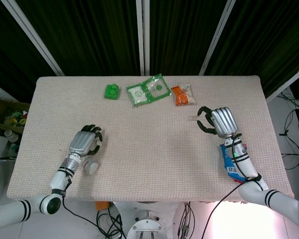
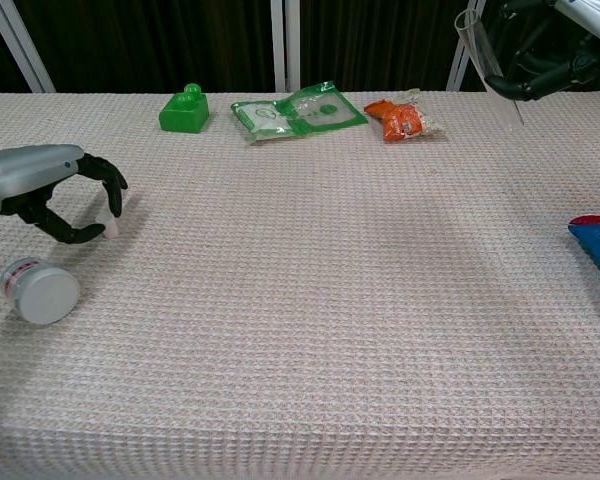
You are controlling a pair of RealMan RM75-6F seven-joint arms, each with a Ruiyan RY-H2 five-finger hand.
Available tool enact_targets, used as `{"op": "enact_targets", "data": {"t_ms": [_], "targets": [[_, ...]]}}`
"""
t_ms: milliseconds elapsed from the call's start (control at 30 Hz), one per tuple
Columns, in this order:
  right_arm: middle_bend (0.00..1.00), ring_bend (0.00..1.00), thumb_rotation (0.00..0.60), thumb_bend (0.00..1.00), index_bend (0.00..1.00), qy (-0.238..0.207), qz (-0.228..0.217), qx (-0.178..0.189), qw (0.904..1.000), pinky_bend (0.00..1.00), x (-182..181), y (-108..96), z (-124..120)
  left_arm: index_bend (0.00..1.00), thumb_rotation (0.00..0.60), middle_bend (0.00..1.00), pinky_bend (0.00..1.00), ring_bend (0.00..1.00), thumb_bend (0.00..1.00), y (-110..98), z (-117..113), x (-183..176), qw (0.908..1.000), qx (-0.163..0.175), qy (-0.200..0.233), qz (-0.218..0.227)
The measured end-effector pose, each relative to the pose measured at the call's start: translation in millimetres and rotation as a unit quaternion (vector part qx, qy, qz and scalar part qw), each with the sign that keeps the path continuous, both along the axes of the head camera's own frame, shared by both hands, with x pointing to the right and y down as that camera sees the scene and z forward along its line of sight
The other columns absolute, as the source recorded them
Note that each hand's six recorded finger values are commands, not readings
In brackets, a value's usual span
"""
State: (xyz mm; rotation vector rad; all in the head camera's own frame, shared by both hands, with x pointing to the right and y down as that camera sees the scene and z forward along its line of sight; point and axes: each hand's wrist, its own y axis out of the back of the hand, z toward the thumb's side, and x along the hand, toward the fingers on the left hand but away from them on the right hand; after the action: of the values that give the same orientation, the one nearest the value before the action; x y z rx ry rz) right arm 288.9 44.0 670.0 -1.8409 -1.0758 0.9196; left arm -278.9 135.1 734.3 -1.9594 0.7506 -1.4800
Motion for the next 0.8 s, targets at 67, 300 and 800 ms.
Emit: {"op": "enact_targets", "data": {"t_ms": [67, 300, 800], "targets": [[0.99, 0.96, 0.600, 0.61, 0.87, 0.001, 0.000, 0.000, 1.0000, 0.99, 0.1, 0.4, 0.2, 0.49, 0.600, 0.21, 0.12, 0.09, 0.40, 0.2, 0.7, -0.1, 1.0000, -0.001, 0.002, -0.003], [0.99, 0.96, 0.600, 0.61, 0.87, 0.001, 0.001, -0.002, 1.0000, 0.99, 1.3, 2.0, 1.2, 0.56, 0.600, 0.26, 0.12, 0.11, 0.47, -1.8, -0.1, -1.6, 0.9998, 0.010, 0.009, -0.012], [1.00, 0.99, 0.600, 0.65, 0.91, -0.097, 0.017, -0.053, 0.9937, 1.00, -22.7, 11.5, 17.4, 0.59, 0.599, 0.29, 0.12, 0.12, 0.57, -39.8, -71.4, -4.7, 0.9913, 0.077, 0.096, -0.046]]}}
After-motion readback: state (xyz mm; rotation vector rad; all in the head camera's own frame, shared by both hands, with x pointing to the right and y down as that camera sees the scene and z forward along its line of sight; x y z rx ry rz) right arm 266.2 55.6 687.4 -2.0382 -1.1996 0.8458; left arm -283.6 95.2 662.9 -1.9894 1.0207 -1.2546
